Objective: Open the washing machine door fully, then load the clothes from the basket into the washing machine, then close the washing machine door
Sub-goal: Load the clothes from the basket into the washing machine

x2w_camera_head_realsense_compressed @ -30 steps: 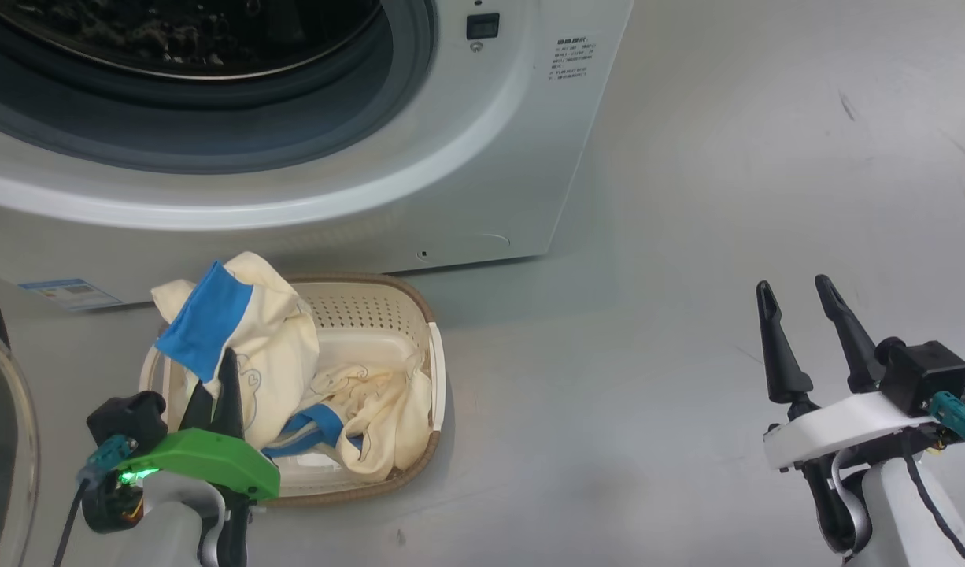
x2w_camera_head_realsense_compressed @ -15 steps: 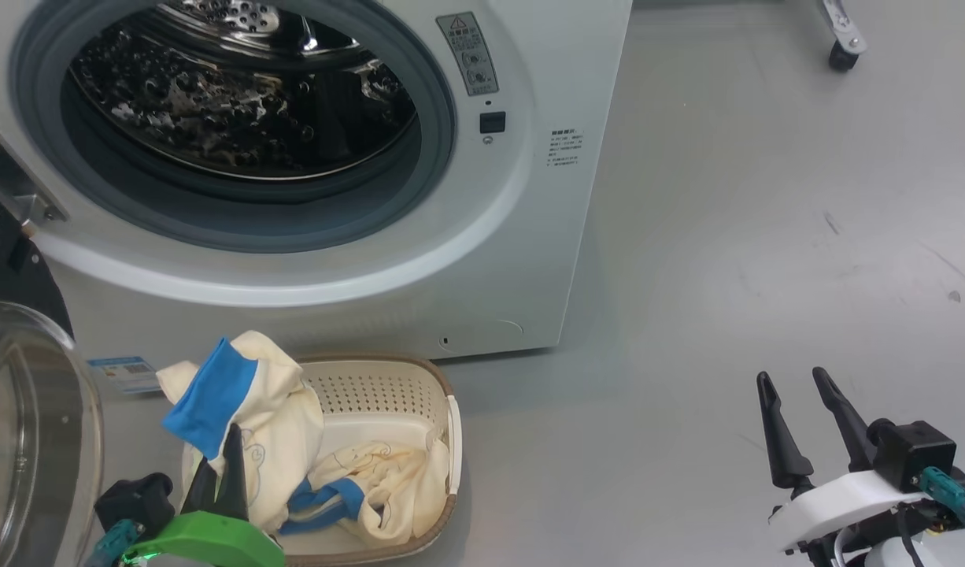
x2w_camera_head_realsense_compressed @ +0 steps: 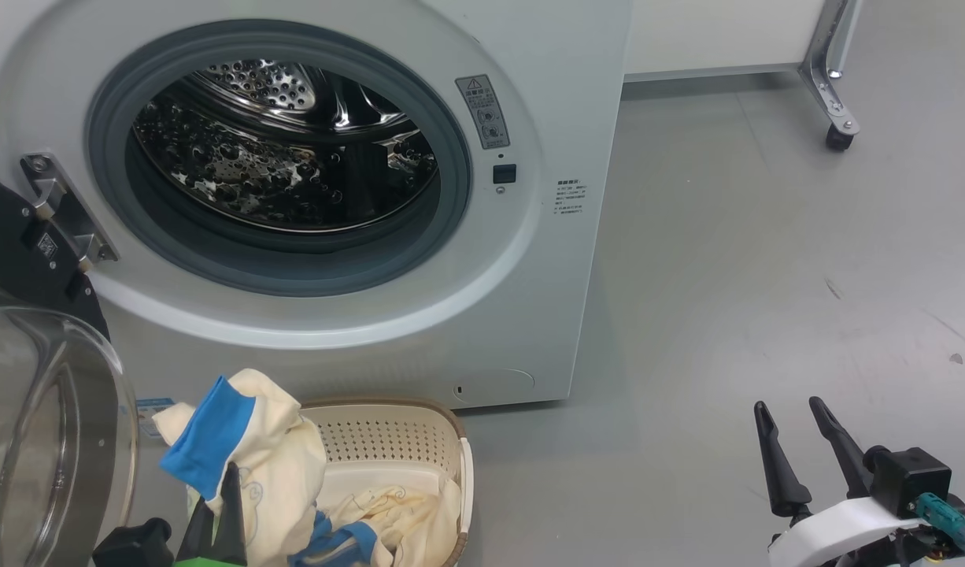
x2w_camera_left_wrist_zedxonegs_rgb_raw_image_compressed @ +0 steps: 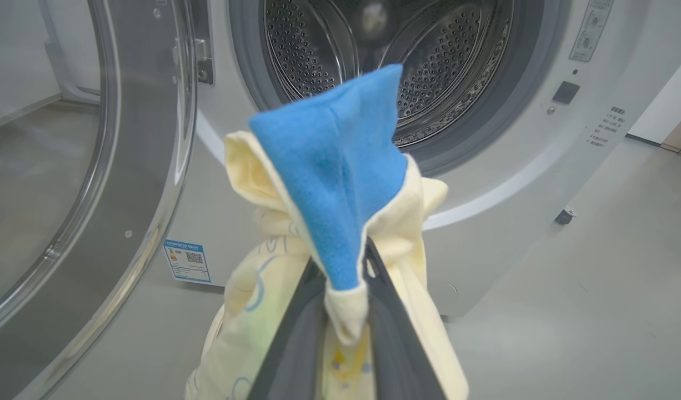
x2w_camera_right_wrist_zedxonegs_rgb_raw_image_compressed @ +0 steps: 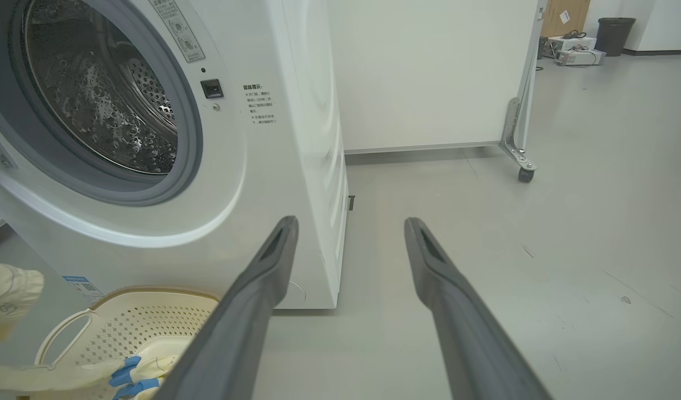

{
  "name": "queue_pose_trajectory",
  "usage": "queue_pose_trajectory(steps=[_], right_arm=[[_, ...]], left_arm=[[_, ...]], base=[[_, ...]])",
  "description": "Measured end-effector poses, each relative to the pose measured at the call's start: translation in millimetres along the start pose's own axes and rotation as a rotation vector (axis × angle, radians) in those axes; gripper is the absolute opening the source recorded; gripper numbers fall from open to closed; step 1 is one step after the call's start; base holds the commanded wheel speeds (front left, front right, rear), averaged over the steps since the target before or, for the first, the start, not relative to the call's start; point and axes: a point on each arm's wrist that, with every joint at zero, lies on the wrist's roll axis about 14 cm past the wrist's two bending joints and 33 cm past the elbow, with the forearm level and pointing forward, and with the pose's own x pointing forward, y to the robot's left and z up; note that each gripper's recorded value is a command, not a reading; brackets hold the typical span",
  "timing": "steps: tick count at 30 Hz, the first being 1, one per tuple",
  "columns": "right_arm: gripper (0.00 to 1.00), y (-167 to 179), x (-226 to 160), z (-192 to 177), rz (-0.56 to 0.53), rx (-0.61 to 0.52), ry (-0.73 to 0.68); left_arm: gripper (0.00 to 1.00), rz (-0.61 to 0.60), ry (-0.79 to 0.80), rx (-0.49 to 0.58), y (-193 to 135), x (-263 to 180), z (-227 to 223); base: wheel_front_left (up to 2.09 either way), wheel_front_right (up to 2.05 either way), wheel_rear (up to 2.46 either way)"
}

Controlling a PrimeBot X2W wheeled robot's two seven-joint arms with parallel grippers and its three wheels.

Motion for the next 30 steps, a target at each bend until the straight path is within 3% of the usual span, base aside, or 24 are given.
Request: queue_pose_trajectory(steps=[18,30], right_arm=[[1.0,8.8,-2.1,3.4,0.026,0.001,-0.012],[1.0,5.3,-2.1,-6.0,0.011,0.008,0.019]], left_arm=[[0.0,0.005,-0.04,0.005,-2.9,-10.7,9.4],[0.0,-0.057,-0.057,0.023,-19.0,16.5,17.2]], base=[[0.0,0.0,0.0],[0.0,0.0,0.0]])
